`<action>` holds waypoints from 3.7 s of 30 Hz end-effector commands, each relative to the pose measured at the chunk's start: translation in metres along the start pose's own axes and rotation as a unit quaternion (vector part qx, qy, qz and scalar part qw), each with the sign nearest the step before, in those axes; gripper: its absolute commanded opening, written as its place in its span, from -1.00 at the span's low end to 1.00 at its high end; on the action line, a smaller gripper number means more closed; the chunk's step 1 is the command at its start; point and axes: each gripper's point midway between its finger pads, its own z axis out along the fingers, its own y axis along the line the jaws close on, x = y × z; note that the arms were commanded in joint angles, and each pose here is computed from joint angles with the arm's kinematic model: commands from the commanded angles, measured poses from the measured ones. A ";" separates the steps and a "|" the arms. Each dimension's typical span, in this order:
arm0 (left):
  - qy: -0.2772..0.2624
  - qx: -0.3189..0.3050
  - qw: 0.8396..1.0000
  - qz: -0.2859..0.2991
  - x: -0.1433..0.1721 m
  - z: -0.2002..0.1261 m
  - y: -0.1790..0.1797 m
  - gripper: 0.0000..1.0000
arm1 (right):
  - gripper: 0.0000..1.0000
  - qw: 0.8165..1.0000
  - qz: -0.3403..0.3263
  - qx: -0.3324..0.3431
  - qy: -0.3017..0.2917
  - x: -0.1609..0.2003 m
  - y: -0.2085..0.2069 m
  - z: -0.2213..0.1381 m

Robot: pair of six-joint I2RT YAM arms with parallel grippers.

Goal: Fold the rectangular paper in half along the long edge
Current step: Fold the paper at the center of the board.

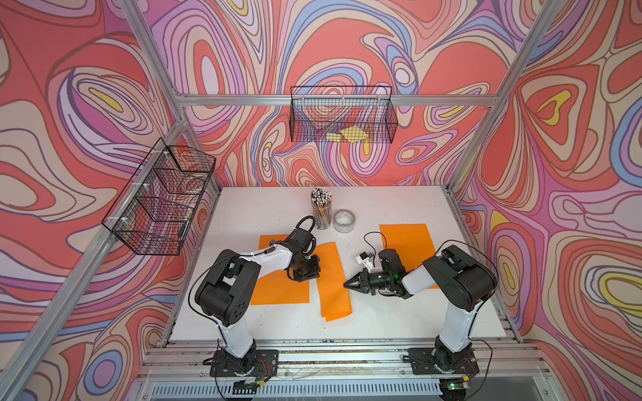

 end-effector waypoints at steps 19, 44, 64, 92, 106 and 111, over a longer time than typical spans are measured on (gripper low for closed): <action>0.085 -0.117 0.989 -0.045 0.052 0.026 0.070 -1.00 | -0.57 0.999 0.021 -0.023 0.023 0.027 0.001 0.005; 0.093 -0.118 0.988 -0.047 0.053 0.032 0.072 -1.00 | -0.51 0.999 0.039 -0.024 0.026 0.052 -0.002 -0.006; 0.095 -0.119 0.987 -0.046 0.054 0.031 0.072 -1.00 | -0.92 0.998 0.052 -0.029 0.035 0.078 -0.005 -0.005; 0.094 -0.122 0.987 -0.045 0.053 0.029 0.072 -1.00 | -0.77 0.997 0.070 -0.006 0.036 0.108 -0.016 -0.019; -0.048 -0.089 0.995 -0.003 0.009 -0.060 0.021 0.62 | -1.00 0.997 0.062 0.001 0.037 0.107 -0.018 -0.016; -0.108 -0.040 0.993 0.020 0.004 -0.109 -0.006 0.85 | -1.00 0.998 0.059 0.004 0.031 0.102 -0.019 -0.014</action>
